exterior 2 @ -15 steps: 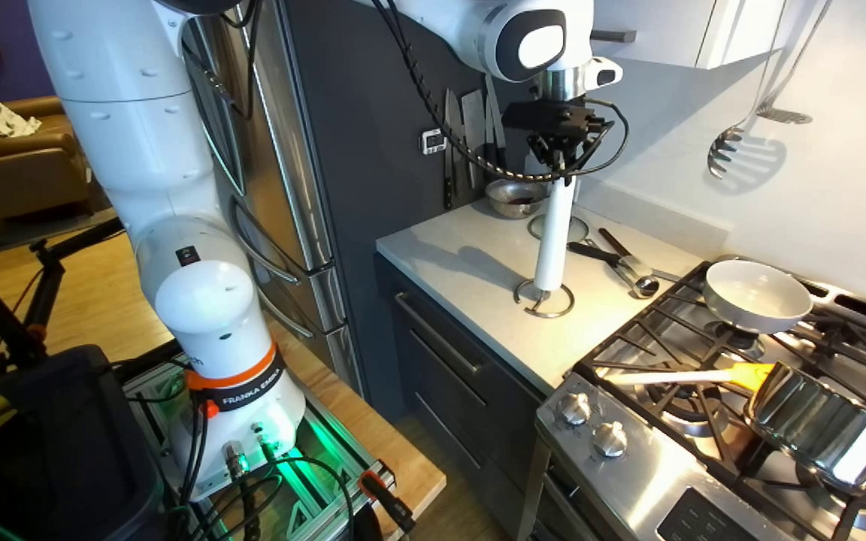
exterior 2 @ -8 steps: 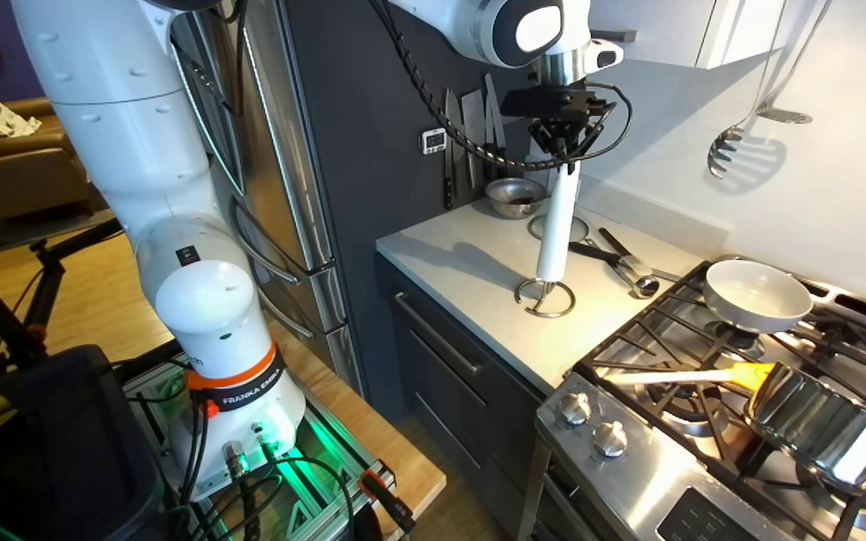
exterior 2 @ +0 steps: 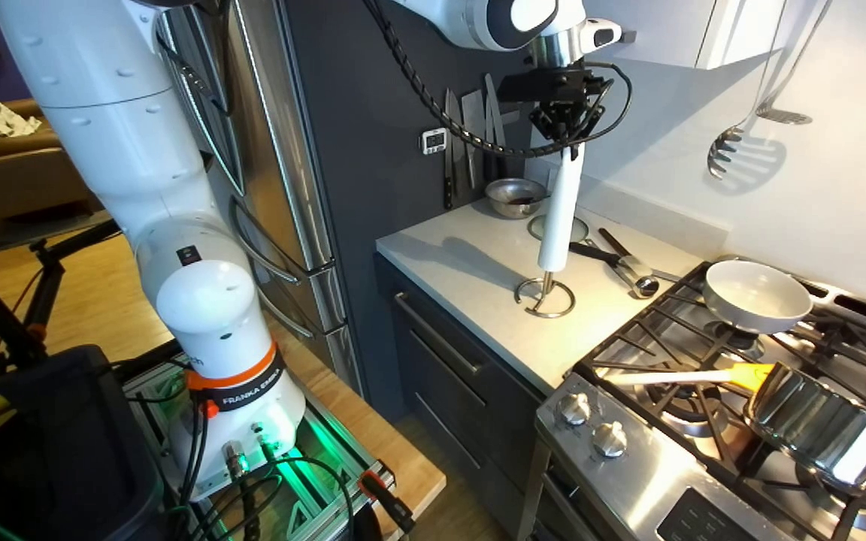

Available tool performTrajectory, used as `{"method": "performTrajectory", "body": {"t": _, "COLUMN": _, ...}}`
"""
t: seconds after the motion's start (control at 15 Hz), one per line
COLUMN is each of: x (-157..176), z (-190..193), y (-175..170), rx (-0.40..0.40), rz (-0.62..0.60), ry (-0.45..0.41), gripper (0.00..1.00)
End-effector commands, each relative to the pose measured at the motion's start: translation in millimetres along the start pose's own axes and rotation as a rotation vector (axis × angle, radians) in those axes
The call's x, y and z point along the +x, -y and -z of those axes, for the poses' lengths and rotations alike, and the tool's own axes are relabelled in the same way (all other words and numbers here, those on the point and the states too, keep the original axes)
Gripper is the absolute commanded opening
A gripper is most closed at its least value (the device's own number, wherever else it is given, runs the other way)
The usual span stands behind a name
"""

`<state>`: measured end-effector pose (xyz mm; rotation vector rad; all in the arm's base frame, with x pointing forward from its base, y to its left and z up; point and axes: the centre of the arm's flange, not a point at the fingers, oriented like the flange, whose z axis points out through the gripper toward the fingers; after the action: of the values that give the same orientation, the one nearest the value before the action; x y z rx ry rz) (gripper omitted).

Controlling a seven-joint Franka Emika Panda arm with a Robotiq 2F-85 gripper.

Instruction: Remove the paper towel from the stand and put it upright on the cupboard

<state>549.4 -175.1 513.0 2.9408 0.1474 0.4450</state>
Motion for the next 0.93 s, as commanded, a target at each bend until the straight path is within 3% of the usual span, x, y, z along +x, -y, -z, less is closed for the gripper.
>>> {"method": "performTrajectory", "body": {"t": 0.0, "x": -5.2, "z": 24.1, "y": 4.2, "rx": -0.039, "rz": -0.013, "ry": -0.005, "gripper": 0.14}}
{"method": "performTrajectory", "body": {"t": 0.87, "x": -12.9, "z": 112.8, "y": -0.1, "rx": -0.167, "rz": -0.052, "ry": -0.073, "gripper": 0.12}}
